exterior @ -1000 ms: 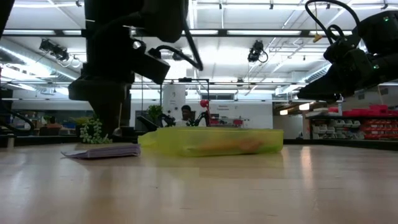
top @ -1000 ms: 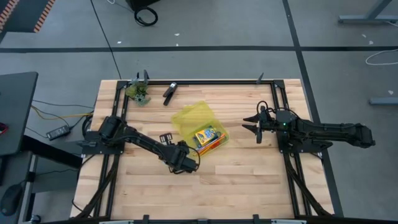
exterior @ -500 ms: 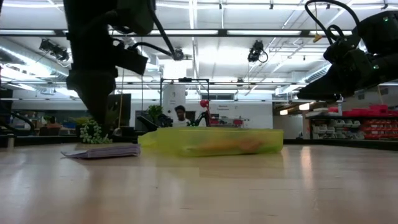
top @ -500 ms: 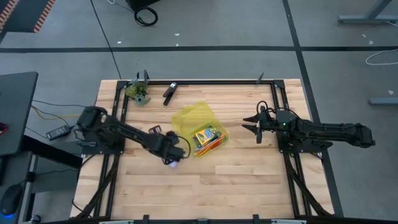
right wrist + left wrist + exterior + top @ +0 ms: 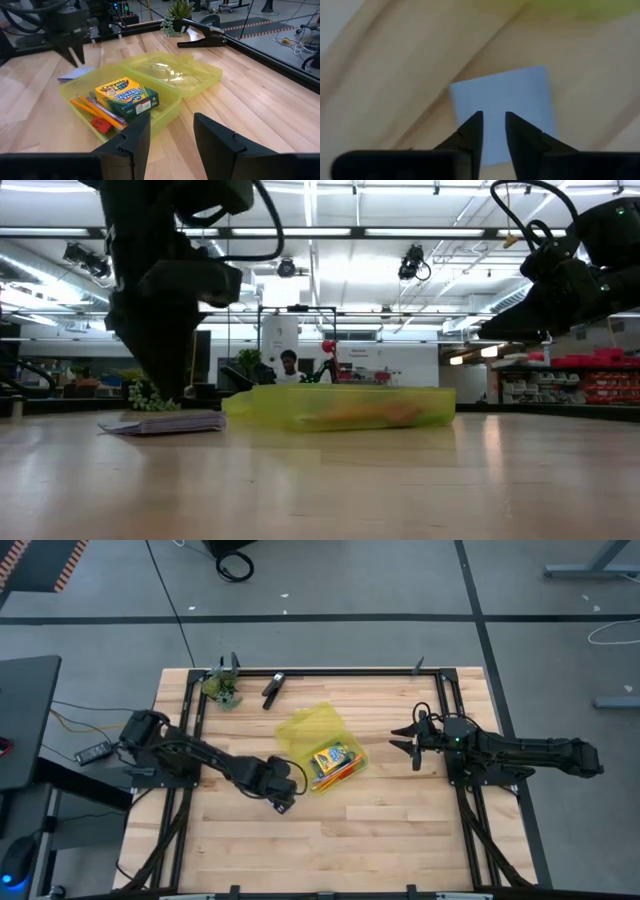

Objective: Pack school essentials
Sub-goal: Put the blue sticky notes into the yellow supply box

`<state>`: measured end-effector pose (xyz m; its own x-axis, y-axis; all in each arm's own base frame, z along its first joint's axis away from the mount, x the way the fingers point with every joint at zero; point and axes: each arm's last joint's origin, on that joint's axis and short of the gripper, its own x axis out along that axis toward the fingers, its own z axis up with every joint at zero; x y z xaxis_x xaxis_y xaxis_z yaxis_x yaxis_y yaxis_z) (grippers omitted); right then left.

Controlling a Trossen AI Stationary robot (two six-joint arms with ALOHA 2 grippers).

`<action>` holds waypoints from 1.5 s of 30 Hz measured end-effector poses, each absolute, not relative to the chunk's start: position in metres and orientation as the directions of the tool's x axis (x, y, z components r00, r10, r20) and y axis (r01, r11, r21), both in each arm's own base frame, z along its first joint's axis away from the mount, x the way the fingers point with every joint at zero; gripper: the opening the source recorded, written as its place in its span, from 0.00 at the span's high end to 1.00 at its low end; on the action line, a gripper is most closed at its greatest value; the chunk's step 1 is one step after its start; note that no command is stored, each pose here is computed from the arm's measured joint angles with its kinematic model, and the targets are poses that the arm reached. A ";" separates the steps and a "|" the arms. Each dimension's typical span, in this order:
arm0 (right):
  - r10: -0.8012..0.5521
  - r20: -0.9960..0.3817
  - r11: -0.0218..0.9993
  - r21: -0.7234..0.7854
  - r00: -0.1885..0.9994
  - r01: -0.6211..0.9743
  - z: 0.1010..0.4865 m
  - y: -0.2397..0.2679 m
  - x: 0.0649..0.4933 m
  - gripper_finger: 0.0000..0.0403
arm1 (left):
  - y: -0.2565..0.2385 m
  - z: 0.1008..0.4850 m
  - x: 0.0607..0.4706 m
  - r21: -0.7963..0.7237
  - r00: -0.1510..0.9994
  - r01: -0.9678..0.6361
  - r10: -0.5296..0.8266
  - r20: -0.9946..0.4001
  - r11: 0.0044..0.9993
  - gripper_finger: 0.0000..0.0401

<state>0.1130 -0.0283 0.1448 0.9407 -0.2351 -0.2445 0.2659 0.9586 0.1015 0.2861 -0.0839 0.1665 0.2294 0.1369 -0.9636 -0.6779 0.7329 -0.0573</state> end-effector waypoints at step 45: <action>-0.235 -0.246 0.959 0.101 0.940 0.266 0.145 -0.028 0.113 0.61 | -0.129 0.137 0.345 0.145 0.101 -0.655 0.276 -0.956 0.742 0.74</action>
